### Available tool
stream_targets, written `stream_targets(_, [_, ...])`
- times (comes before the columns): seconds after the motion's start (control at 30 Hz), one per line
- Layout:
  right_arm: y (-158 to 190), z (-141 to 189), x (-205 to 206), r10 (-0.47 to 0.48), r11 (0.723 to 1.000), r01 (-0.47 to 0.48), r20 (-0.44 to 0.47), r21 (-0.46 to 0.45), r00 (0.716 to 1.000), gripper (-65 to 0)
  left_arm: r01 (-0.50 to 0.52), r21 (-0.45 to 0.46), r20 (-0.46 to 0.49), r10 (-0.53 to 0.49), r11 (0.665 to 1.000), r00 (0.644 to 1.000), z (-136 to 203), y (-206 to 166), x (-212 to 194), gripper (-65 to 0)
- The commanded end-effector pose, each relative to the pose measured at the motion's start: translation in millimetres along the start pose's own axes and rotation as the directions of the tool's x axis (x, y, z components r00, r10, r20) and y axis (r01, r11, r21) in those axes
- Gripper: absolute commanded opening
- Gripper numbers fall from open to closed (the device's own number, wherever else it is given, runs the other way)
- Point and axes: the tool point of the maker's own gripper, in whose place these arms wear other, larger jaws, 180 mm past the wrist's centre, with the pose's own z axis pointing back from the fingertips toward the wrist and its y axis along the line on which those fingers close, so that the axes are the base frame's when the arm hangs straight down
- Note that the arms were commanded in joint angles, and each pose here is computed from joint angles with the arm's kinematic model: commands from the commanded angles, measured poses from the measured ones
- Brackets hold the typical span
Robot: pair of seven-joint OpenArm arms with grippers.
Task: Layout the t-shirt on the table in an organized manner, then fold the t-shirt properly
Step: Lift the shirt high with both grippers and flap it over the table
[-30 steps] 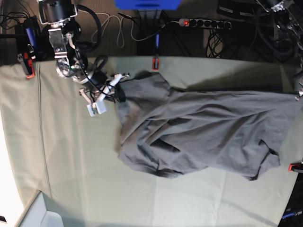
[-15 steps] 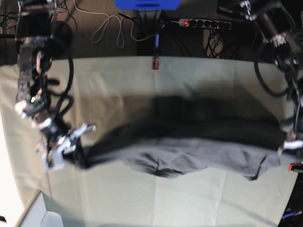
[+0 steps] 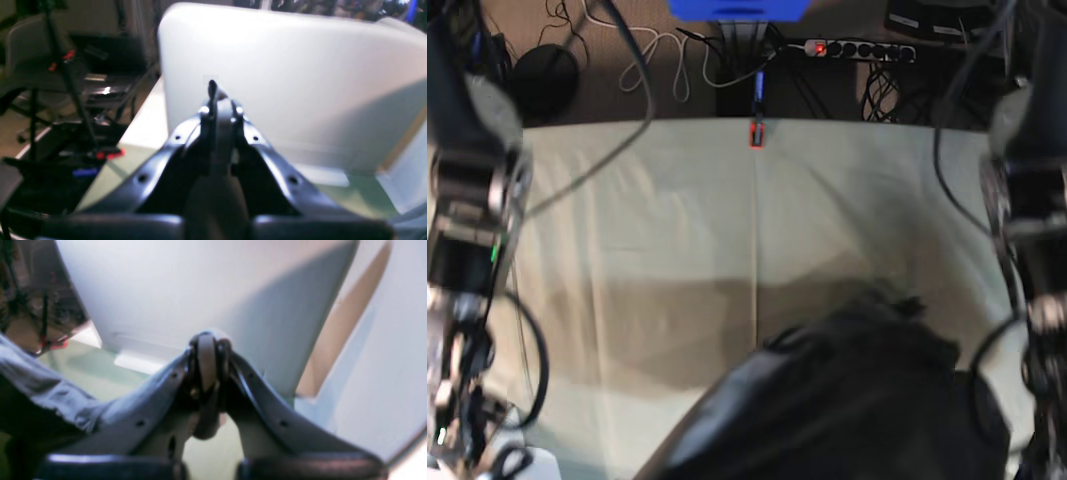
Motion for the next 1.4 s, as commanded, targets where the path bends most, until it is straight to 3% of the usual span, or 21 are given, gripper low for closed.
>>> stream_targets(0.0, [-12.5, -6.0, 52.6, 0.019, 1.0, -0.017, 0.115, -0.016, 0.993, -65.0, 0.006, 0.001, 0.075, -0.006, 1.0, 0.997, -9.3, -0.7, 37.5, -65.0])
stream_targets(0.13, [-31.5, -17.5, 118.3, 0.038, 0.999, -0.03, 0.202, -0.042, 0.979, -65.0, -0.012, -0.008, 0.077, 0.013, 1.0, 0.997, -33.1, -7.1, 62.0, -65.0])
stream_targets(0.33, [-58.1, -11.1, 204.6, 0.087, 0.994, -0.061, 0.312, -0.092, 0.946, -65.0, -0.05, -0.016, 0.159, 0.052, 0.999, 0.986, -46.1, -13.7, 96.4, -65.0])
stream_targets(0.5, [-71.9, 4.1, 220.7, 0.131, 0.987, -0.092, 0.332, -0.13, 0.934, -65.0, -0.07, -0.044, 0.189, 0.077, 0.997, 0.979, -47.5, -27.4, 109.8, -65.0])
stream_targets(0.7, [-61.7, 29.2, 97.6, 0.184, 0.979, -0.167, 0.154, -0.118, 0.971, -65.0, -0.071, -0.026, 0.063, 0.073, 0.997, 0.995, -44.7, -22.4, 34.3, -65.0])
stream_targets(0.83, [-40.7, 73.6, 3.3, 0.141, 0.985, -0.136, 0.04, -0.102, 0.989, -65.0, -0.058, -0.016, -0.039, 0.058, 0.998, 0.998, -21.4, -17.3, -37.3, -65.0])
stream_targets(0.97, [-15.9, 124.0, -65.8, 0.062, 0.992, -0.067, -0.049, -0.111, 0.997, -65.0, -0.075, 0.053, -0.094, 0.08, 0.996, 0.992, 23.8, 15.4, -90.2, -65.0])
stream_targets(1.17, [26.5, 207.5, -151.5, -0.065, 0.99, 0.039, -0.187, -0.138, 0.98, -65.0, -0.053, 0.148, -0.18, 0.08, 0.988, 0.981, 110.4, 53.1, -154.1, -65.0])
stream_targets(1.37, [53.8, 279.9, -199.7, -0.143, 0.981, 0.105, -0.247, -0.163, 0.958, -65.0, -0.038, 0.234, -0.309, 0.111, 0.971, 0.945, 202.7, 70.0, -212.9, -65.0])
